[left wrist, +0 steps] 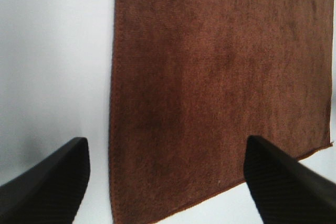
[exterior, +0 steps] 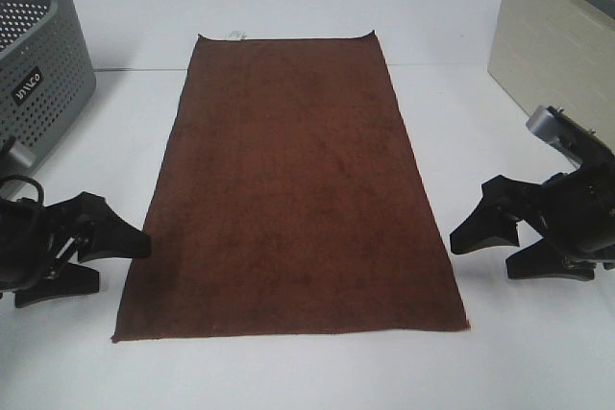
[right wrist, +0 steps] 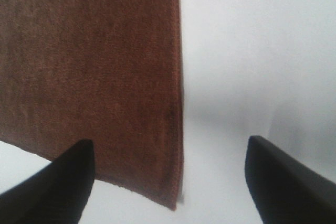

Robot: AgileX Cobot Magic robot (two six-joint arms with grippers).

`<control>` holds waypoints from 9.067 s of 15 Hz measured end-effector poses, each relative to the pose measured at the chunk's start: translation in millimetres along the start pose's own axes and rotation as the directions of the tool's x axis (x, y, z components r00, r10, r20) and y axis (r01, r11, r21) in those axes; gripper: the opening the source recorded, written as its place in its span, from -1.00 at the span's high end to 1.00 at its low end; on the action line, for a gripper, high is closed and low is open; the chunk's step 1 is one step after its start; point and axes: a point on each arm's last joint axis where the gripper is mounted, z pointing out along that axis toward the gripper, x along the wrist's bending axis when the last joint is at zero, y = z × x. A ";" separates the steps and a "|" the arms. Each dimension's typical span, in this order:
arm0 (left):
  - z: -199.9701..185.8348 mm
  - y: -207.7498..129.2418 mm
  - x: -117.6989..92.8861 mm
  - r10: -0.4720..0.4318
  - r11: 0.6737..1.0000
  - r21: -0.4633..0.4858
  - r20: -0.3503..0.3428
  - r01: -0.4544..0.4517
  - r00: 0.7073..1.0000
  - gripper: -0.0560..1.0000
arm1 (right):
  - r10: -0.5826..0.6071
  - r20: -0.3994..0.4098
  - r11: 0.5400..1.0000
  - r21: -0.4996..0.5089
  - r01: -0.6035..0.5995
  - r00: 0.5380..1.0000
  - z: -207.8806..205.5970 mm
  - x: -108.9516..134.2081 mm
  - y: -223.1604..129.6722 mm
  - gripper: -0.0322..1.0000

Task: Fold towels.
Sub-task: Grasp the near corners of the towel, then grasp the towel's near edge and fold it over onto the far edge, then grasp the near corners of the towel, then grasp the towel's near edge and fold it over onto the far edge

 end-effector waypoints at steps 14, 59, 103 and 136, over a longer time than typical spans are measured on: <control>52.0 15.1 -9.9 0.062 0.994 0.086 0.028 -0.064 0.998 0.44 | -0.016 -0.024 0.995 0.096 0.019 1.000 56.8 20.0 13.5 0.55; 23.7 173.9 -100.9 0.104 0.975 -0.198 -0.016 -0.106 0.994 0.88 | -0.103 -0.005 0.986 -0.130 0.101 0.995 -3.4 88.6 177.4 0.94; 51.5 202.6 -57.4 0.064 0.998 0.035 -0.120 -0.060 0.991 -0.69 | -0.113 0.032 0.965 0.241 0.102 0.993 29.4 76.1 208.6 -0.80; 54.5 134.1 -57.1 0.238 0.932 0.324 -0.214 -0.161 0.947 0.87 | 0.079 0.131 0.955 0.275 -0.113 0.988 48.7 40.4 120.4 0.94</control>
